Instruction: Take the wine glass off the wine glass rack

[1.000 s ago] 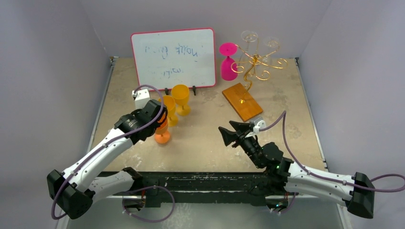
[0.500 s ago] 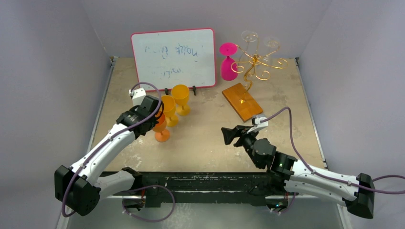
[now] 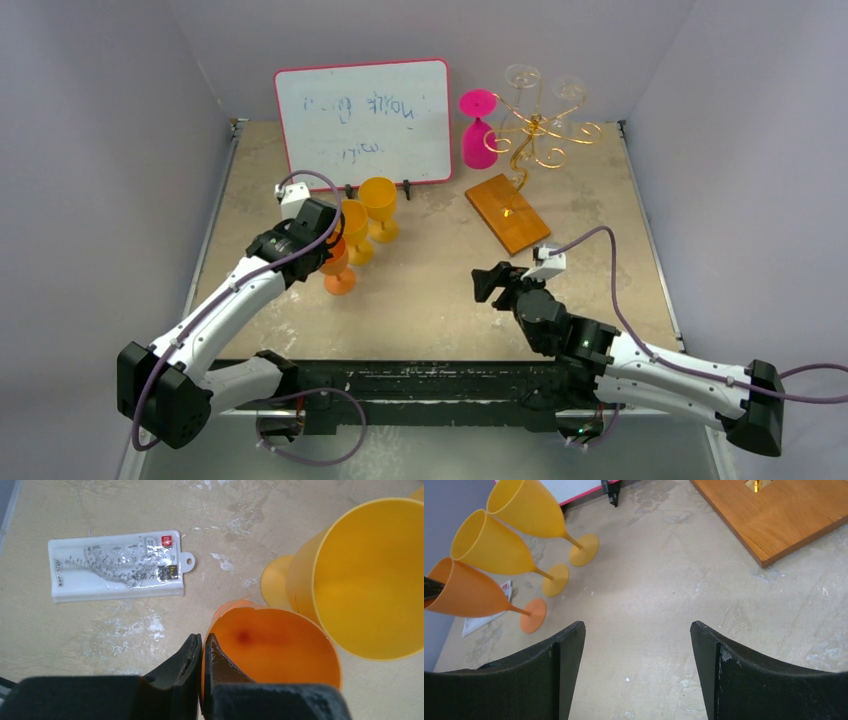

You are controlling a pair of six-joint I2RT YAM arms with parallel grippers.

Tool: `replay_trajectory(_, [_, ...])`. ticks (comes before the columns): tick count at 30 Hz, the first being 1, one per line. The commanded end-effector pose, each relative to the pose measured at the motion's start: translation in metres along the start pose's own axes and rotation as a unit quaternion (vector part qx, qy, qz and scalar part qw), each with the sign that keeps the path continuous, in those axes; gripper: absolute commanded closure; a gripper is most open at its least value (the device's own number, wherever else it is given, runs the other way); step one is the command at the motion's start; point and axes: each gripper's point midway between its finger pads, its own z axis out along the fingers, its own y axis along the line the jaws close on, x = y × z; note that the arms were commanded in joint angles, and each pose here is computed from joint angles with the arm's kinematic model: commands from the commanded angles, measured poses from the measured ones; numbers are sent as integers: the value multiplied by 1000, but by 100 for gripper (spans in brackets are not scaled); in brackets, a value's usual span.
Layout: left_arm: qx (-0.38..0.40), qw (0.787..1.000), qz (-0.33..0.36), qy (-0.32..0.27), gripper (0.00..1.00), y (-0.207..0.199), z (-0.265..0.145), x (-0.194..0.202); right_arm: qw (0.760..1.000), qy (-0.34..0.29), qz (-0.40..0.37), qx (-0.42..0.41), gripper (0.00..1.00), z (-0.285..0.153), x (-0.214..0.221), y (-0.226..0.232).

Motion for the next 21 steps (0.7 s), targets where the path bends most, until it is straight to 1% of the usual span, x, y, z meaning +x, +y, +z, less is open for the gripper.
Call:
replay_trajectory(1, [14, 1000, 2, -4, 96, -4, -7, -11, 998, -29, 40, 35, 20, -2, -25, -2])
replay_trajectory(4, [9, 1000, 0, -9, 84, -2, -9, -15, 998, -31, 42, 36, 20, -3, -26, -3])
replay_trajectory(5, [8, 1000, 1, -10, 82, -2, -9, -16, 998, -31, 44, 36, 20, -3, -26, -3])
replay_trajectory(11, [3, 1000, -3, -11, 82, 0, -12, -19, 997, -28, 57, 44, 20, -5, -22, -10])
replay_trajectory(13, [2, 1000, -5, -13, 82, 1, -14, -21, 997, -28, 57, 44, 20, -6, -22, -10])
replay_trajectory(17, [0, 1000, -7, -17, 93, 4, -18, -23, 997, -27, 56, 47, 20, -6, -21, -12])
replay_trajectory(21, [-9, 1000, -6, -17, 96, 9, -20, -23, 997, -29, 60, 50, 20, -6, -22, -12])
